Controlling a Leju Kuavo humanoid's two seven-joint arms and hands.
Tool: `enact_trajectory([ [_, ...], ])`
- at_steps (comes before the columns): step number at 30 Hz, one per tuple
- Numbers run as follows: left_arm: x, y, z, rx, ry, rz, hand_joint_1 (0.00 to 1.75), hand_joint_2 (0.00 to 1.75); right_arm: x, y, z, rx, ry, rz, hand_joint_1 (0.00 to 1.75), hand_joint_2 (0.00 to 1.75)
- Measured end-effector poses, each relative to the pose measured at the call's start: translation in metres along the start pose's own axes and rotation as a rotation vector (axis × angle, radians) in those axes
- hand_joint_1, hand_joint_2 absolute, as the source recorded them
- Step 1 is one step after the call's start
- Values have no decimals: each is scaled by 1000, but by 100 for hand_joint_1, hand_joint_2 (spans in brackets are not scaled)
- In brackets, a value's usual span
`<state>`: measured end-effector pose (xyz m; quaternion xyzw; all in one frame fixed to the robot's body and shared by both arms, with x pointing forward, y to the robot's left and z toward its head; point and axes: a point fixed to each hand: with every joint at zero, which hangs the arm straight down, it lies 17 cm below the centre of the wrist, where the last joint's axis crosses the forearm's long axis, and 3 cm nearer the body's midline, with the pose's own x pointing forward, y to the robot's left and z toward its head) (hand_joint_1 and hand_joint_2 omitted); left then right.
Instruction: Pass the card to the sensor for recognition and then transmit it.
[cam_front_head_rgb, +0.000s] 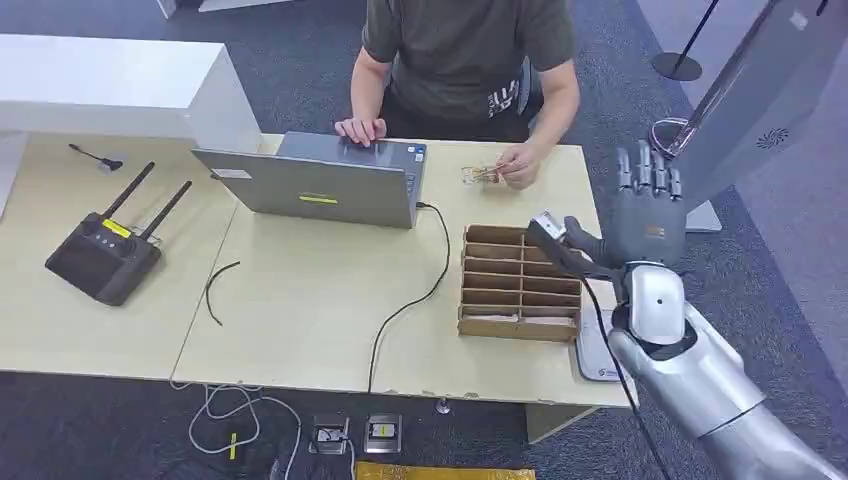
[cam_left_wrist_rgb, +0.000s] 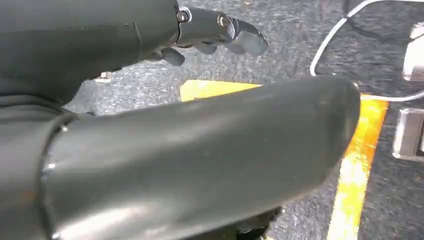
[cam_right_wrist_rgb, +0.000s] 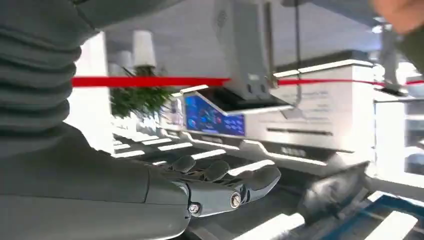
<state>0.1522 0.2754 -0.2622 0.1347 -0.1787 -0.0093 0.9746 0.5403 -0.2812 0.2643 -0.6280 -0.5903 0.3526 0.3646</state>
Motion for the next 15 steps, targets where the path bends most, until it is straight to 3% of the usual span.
enact_trajectory([
  [8,-17,-2,4,8,18,41,0,0,-134,18,18,54,305,-52,0,0],
  [15,-32,-1,6,20,46,84,0,0,-247,30,65,109,523,35,0,0],
])
